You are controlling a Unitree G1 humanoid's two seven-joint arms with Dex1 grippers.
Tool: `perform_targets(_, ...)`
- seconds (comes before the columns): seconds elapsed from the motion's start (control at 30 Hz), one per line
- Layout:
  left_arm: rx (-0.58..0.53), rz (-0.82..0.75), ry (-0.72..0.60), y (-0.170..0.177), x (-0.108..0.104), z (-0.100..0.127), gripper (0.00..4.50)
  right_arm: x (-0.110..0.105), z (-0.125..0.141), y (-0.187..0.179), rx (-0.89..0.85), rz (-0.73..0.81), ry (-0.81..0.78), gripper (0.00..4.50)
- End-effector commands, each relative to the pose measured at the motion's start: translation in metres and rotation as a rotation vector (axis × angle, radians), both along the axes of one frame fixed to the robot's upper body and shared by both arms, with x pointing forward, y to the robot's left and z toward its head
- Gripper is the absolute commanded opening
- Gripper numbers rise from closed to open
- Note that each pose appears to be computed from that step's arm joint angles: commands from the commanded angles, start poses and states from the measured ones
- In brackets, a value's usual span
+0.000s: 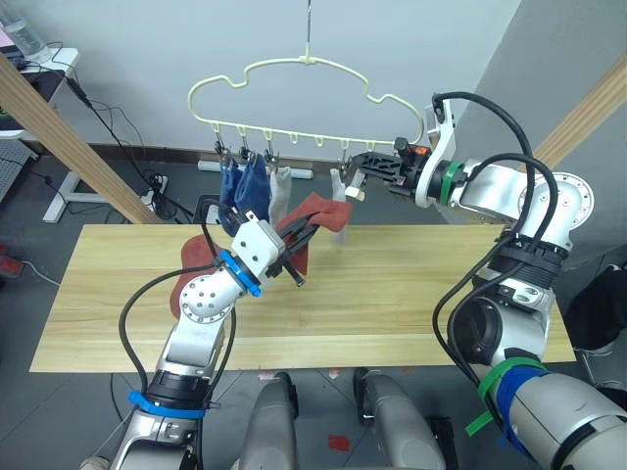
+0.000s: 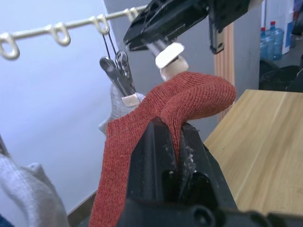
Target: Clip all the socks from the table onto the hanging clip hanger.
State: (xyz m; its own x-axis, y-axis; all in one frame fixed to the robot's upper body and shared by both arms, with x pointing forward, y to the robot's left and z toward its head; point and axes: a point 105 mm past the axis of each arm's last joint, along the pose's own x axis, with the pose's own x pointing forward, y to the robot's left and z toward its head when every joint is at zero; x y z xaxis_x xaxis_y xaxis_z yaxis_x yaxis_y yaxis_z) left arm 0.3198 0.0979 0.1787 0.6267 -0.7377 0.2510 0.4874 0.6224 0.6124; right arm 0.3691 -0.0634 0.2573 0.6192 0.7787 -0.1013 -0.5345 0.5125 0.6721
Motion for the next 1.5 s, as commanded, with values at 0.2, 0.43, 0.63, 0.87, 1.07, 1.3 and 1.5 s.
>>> perform_targets(0.2,-0.011,-0.007,-0.059,-0.007,-0.002,0.011,0.02,0.000,-0.011,-0.003,-0.019,-0.023,0.052,0.00)
perform_targets(0.43,-0.027,0.007,-0.073,-0.009,0.004,0.015,0.02,-0.001,-0.012,0.001,-0.014,-0.016,0.056,0.00)
perform_targets(0.63,-0.040,0.029,-0.079,-0.009,0.010,0.017,0.02,-0.003,-0.011,0.005,-0.007,-0.007,0.058,0.00)
perform_targets(0.87,-0.049,0.032,-0.084,-0.011,0.012,0.018,0.02,-0.004,-0.012,0.008,0.001,0.002,0.065,0.00)
perform_targets(1.07,-0.088,-0.022,-0.095,-0.018,0.002,0.024,0.02,-0.004,-0.016,0.008,-0.026,-0.003,0.069,0.00)
perform_targets(1.3,-0.082,-0.012,-0.087,-0.014,0.003,0.023,0.02,-0.004,-0.016,0.007,-0.024,-0.003,0.070,0.00)
perform_targets(1.5,-0.076,-0.012,-0.088,-0.016,0.004,0.023,0.00,-0.005,-0.015,0.008,-0.011,0.010,0.064,0.84)
